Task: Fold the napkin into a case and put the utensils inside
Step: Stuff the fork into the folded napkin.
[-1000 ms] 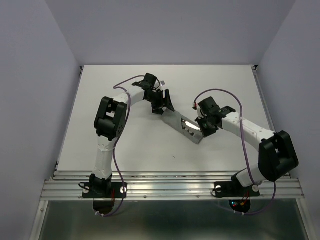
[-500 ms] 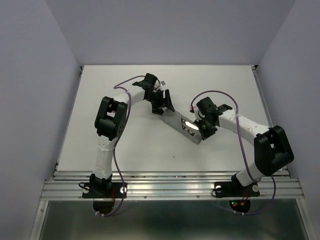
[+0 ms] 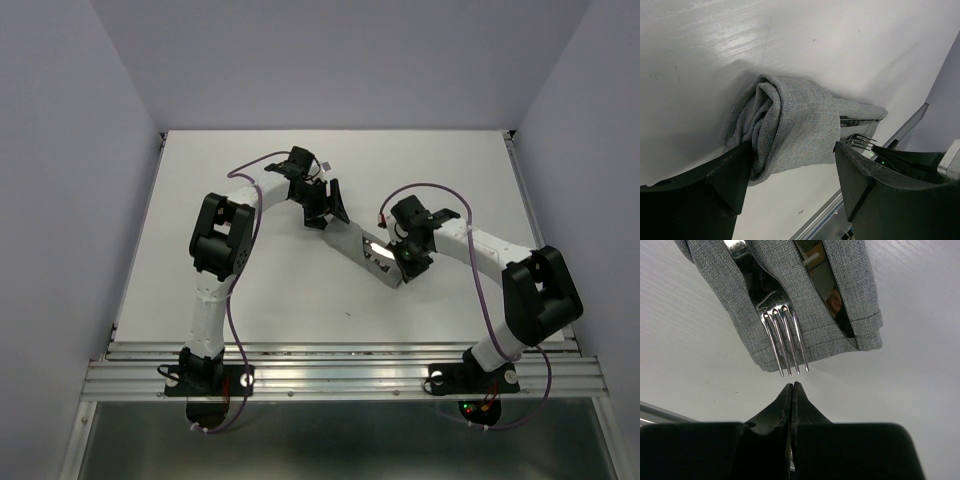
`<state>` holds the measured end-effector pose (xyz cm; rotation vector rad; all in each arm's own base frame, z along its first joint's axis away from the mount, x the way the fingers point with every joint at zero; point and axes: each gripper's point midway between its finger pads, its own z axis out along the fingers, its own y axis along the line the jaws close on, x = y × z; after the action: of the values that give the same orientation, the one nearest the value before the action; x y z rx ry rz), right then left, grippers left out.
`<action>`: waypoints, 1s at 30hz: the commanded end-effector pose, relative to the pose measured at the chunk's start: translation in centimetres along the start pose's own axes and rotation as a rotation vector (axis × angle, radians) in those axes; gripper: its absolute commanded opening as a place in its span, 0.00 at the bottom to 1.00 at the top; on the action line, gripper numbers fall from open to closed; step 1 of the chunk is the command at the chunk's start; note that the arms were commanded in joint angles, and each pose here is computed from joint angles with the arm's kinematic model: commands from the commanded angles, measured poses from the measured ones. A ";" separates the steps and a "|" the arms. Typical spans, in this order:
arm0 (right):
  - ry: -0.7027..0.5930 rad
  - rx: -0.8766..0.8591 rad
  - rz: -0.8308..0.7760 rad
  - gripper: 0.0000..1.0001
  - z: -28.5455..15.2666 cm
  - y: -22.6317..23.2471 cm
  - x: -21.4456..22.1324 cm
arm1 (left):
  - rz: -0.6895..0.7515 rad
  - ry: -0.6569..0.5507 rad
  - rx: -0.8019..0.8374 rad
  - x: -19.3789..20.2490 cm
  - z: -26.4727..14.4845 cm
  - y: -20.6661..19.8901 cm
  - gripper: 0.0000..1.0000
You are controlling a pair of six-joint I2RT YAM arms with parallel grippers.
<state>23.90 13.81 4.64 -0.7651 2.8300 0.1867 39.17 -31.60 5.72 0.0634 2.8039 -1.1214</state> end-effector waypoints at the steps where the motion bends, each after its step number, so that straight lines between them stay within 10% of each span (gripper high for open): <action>1: -0.051 -0.018 -0.023 0.01 -0.8 0.4 -1.5 | 0.047 -0.012 0.037 -0.4 -0.8 -1.6 0.77; 30: -0.114 -0.027 -0.036 0.01 -0.9 0.5 -4.3 | 0.040 -0.014 0.036 0.0 -0.7 -1.5 0.77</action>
<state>25.18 15.08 5.24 -0.7756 2.7944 0.2412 39.18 -31.60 5.71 0.0632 2.8032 -1.1217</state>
